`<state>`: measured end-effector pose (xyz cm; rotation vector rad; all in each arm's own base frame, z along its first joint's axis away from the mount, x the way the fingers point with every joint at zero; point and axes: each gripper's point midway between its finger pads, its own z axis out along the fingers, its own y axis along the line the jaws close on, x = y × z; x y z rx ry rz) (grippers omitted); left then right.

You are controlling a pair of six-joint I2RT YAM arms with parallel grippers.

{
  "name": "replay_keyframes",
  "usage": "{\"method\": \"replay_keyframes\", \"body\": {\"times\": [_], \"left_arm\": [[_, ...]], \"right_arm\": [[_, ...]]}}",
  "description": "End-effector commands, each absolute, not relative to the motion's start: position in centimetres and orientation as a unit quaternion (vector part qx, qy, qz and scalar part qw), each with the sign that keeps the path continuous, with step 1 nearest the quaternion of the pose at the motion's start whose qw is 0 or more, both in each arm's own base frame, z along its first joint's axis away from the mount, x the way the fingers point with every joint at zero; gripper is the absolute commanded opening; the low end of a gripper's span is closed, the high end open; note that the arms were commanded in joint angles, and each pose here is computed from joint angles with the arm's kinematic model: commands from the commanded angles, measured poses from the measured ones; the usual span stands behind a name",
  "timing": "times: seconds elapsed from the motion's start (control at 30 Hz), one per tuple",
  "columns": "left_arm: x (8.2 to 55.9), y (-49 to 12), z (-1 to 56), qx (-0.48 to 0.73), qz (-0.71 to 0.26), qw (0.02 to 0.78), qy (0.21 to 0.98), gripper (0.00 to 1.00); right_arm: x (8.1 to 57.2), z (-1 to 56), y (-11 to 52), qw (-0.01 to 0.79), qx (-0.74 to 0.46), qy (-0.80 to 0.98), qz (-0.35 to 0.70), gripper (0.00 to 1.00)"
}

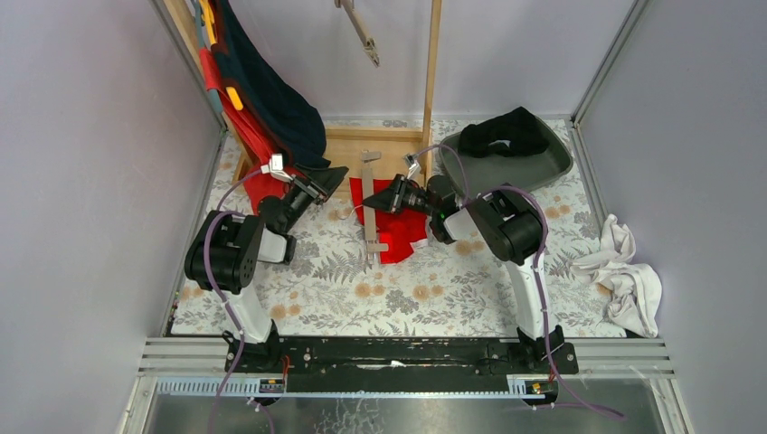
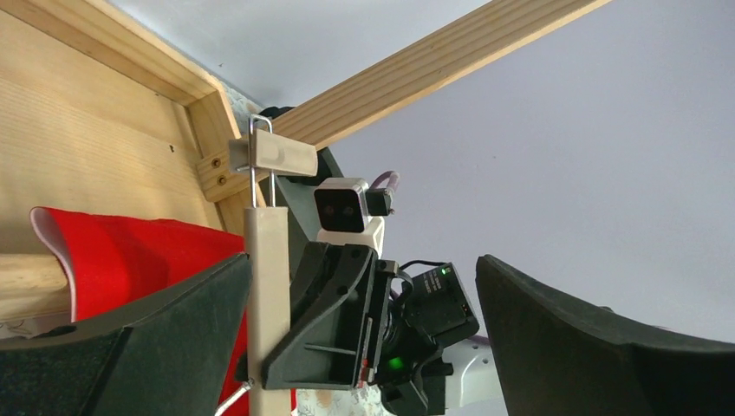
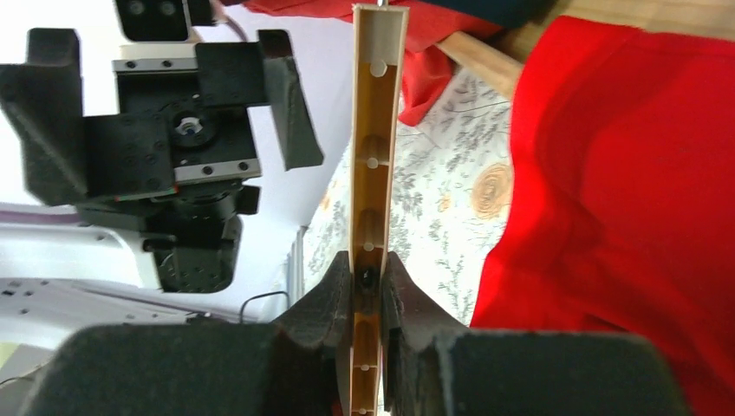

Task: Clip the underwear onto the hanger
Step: Open the clamp at the hanger.

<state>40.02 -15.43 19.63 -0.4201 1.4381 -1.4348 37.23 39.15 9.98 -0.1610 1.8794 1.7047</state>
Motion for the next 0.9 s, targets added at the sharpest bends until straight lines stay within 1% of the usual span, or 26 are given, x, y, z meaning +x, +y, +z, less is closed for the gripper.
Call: {"method": "replay_keyframes", "body": {"times": [0.0, 0.2, 0.57, 0.87], "left_arm": [[39.9, -15.6, 22.4, -0.139, -0.618, 0.527, 0.566, 1.0], [40.5, -15.9, 23.9, -0.131, -0.635, 0.521, 0.555, 1.0], [41.0, -16.9, 25.8, -0.106, -0.665, 0.5, 0.544, 1.0], [41.1, -17.6, 25.6, -0.1, -0.678, 0.478, 0.549, 1.0]], "right_arm": [[35.5, 14.3, 39.0, 0.294, -0.083, 0.643, 0.702, 0.0], [34.8, 15.7, 38.8, 0.277, -0.068, 0.629, 0.723, 0.0], [33.7, 16.5, 39.5, 0.251, -0.062, 0.627, 0.735, 0.0], [33.2, 17.3, 39.8, 0.248, -0.068, 0.62, 0.742, 0.0]]}}
